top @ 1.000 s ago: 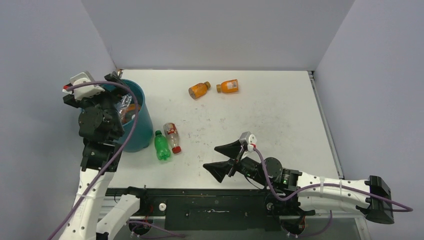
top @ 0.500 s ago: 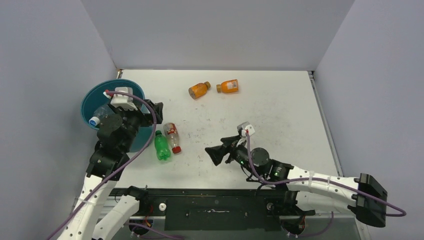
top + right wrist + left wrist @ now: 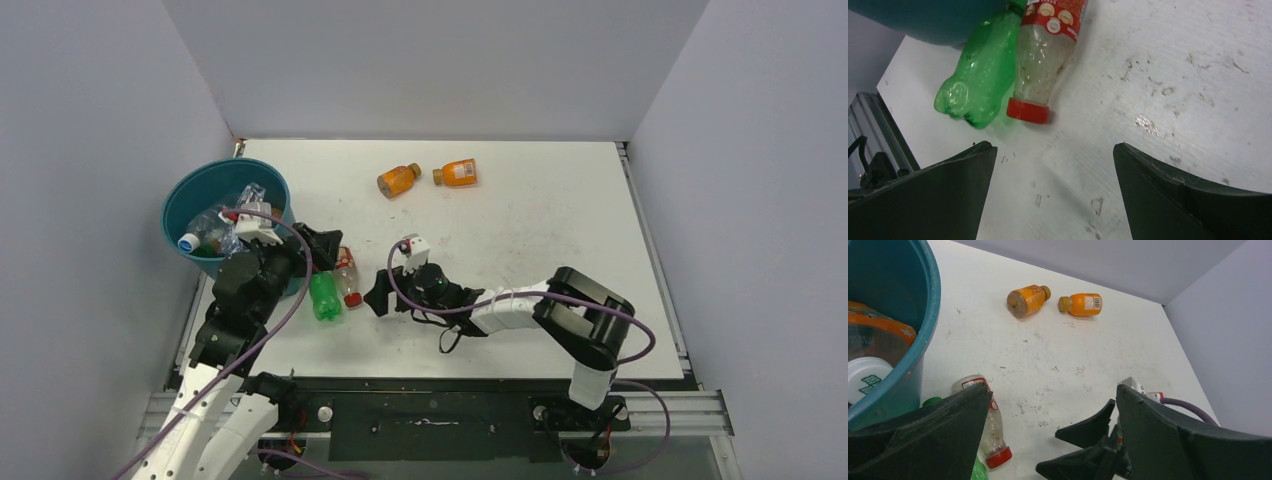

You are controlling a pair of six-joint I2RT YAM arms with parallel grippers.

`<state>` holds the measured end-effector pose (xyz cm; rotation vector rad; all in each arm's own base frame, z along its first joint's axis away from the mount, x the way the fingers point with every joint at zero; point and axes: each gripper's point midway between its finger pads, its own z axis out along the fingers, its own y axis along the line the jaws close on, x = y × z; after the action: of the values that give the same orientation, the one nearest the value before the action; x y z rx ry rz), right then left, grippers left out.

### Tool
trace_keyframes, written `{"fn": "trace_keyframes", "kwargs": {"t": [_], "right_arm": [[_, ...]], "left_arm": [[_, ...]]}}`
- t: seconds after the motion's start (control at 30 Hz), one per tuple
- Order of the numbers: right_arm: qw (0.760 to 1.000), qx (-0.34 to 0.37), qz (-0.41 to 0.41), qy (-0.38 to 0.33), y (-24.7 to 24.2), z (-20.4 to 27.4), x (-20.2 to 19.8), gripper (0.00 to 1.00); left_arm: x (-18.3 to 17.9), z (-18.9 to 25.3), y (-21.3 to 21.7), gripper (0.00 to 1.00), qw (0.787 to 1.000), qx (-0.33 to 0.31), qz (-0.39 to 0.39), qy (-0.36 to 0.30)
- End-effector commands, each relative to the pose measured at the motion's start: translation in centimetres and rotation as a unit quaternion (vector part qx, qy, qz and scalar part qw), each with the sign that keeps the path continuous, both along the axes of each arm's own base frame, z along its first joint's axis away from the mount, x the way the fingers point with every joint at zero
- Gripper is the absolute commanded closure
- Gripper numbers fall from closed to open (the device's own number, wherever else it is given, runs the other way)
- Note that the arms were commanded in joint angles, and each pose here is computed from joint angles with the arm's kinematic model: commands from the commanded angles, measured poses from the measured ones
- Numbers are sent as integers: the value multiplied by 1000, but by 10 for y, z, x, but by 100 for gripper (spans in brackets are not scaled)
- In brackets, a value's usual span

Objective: Put the plastic bottles in the bin
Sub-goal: Place the plastic bottle in the trash bin, then pick up the plastic bottle at the center of the board.

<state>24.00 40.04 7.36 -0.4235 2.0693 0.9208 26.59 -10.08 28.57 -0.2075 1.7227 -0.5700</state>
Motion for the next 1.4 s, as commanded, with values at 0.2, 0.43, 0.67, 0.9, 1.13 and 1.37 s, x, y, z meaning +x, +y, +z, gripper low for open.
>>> {"fn": "trace_keyframes", "kwargs": {"t": [0.2,0.43,0.67,0.9,1.13,1.37], "right_arm": [[999,46,3,-9,70,1,41,7],[1000,24,10,3,82,-19,46,7],[999,14,23,23,88,-39,36,25],[999,-14,31,37,90,-57,29,45],[998,-26,27,40,78,-64,25,67],[1000,-4,-29,4,32,-18,31,95]], "left_arm": [[-13,14,-7,4,998,-22,-22,-61],[-18,14,-7,4,997,-24,-24,-64],[-19,14,-8,4,997,-25,-25,-66],[-18,13,-7,4,997,-25,-24,-67],[-20,15,-7,4,997,-27,-28,-72],[-22,13,-12,4,996,-31,-40,-73]]}}
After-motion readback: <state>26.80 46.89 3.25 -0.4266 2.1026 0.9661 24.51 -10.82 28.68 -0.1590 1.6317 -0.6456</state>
